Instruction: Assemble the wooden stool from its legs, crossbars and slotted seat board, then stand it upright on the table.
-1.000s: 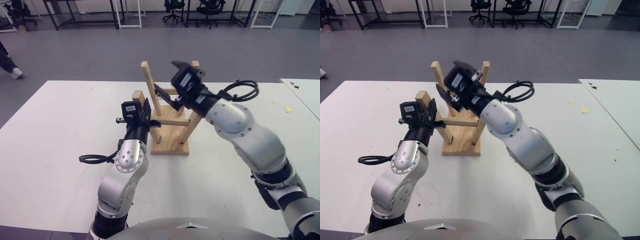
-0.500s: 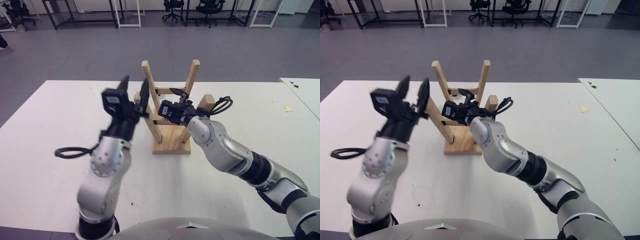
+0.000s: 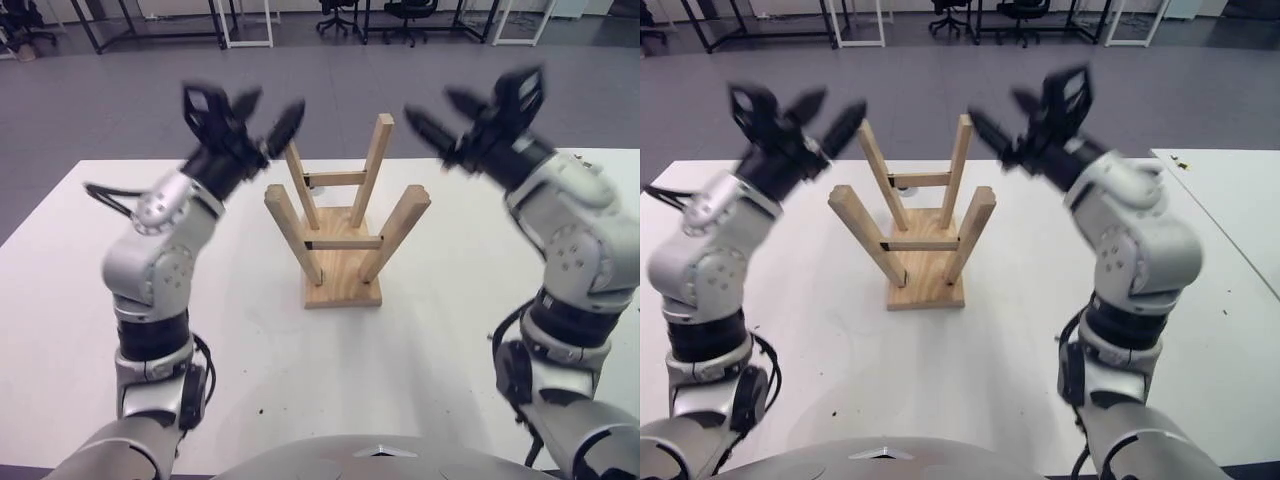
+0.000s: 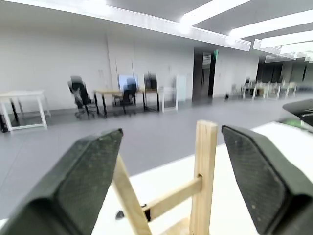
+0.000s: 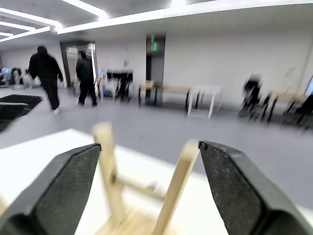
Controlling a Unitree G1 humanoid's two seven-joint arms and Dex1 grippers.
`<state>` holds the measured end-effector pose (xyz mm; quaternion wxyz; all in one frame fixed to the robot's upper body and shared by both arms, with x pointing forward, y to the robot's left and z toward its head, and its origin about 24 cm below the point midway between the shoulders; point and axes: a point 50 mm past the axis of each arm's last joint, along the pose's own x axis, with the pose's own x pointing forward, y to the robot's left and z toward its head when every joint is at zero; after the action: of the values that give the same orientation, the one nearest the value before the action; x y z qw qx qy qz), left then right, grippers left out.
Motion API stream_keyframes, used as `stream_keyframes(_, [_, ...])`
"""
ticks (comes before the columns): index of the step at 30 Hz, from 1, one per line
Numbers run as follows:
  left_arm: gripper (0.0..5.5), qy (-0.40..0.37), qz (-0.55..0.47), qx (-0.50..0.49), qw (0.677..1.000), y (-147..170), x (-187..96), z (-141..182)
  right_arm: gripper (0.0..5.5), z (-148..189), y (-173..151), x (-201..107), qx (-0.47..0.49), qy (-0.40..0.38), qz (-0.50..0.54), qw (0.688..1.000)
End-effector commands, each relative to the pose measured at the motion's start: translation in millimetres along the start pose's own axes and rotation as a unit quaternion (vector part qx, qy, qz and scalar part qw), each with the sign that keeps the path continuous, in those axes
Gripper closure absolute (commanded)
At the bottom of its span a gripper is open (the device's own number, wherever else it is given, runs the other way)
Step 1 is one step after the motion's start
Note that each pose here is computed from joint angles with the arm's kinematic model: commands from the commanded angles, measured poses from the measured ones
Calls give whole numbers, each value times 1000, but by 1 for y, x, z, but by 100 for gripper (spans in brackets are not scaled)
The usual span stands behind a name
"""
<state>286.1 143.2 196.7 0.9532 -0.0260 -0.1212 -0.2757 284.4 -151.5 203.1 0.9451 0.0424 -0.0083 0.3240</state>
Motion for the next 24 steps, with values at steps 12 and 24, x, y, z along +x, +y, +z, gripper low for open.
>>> stream_keyframes(12, [175, -66, 17, 114, 991, 29, 13, 55, 177, 30, -37, 0, -4, -55, -59, 997])
stream_keyframes(24, [175, 197, 243, 147, 938, 123, -129, -35, 177, -18, 98, 1, -221, -17, 288, 931])
